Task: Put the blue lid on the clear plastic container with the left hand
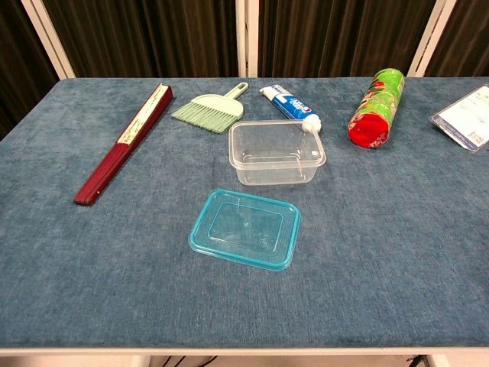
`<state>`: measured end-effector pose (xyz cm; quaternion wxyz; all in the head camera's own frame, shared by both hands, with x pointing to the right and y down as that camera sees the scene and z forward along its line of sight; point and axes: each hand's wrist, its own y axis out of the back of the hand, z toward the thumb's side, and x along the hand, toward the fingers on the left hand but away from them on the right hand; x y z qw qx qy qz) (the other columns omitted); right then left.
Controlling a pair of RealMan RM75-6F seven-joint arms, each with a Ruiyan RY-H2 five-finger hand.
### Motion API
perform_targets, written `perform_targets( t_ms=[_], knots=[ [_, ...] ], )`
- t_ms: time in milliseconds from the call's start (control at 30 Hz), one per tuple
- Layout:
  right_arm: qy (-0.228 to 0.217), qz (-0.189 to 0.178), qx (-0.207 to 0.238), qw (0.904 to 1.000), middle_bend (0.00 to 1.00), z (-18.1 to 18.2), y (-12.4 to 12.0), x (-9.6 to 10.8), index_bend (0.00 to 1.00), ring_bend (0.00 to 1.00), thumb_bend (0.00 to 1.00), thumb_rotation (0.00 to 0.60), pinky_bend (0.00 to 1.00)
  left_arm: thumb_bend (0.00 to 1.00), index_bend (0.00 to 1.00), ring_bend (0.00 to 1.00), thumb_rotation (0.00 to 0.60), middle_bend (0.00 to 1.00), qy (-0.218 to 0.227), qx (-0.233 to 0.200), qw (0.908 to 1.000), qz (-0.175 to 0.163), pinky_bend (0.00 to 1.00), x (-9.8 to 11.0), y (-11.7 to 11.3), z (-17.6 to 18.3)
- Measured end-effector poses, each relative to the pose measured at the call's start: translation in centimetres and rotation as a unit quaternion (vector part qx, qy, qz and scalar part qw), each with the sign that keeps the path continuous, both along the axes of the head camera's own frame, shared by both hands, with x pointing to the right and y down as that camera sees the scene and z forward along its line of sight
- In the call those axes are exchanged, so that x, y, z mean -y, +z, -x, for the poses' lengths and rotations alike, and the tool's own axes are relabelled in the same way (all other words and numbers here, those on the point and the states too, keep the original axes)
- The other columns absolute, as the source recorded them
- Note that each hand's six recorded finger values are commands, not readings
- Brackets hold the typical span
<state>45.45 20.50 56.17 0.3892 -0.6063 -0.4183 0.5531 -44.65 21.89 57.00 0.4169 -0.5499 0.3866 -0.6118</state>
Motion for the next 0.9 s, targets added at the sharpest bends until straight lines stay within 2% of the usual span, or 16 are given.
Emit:
perform_targets(
  t_ms=[300,433,500,600,700,900],
  knots=[
    [-0.017,0.004,0.015,0.9997,0.19,1.2,0.2,0.2,0.0,0.0,0.09,0.6,0.07,0.0,0.13,0.0,0.6,0.04,-0.001,-0.001,1.0,0.002,0.03,0.1,0.3,0.1],
    [-0.041,0.002,0.053,0.9978,0.29,2.8,-0.1,0.3,0.0,0.0,0.11,0.6,0.05,0.0,0.13,0.0,0.6,0.04,0.0,-0.002,1.0,0.002,0.03,0.2,0.2,0.0],
    [-0.06,0.004,0.071,0.9956,0.31,3.9,-0.2,0.3,0.0,0.0,0.12,0.6,0.03,0.0,0.13,0.0,0.6,0.04,0.003,-0.001,1.0,0.001,0.03,0.3,0.2,-0.1],
    [-0.104,0.02,0.097,0.9896,0.32,6.2,0.4,0.3,0.0,0.0,0.14,0.6,0.0,0.0,0.13,0.0,0.6,0.04,0.006,-0.004,1.0,-0.001,0.03,0.3,0.1,-0.4],
    [-0.141,0.052,0.115,0.9818,0.3,8.6,1.8,0.2,0.0,0.0,0.15,0.6,0.0,0.0,0.13,0.0,0.6,0.04,0.007,-0.005,1.0,0.0,0.03,0.2,0.1,-0.6],
    [-0.212,0.126,0.143,0.9585,0.28,14.0,6.3,-0.3,0.0,0.0,0.15,0.6,0.0,0.0,0.13,0.0,0.6,0.04,0.006,-0.007,1.0,-0.001,0.03,0.0,0.2,-0.7]
  ],
)
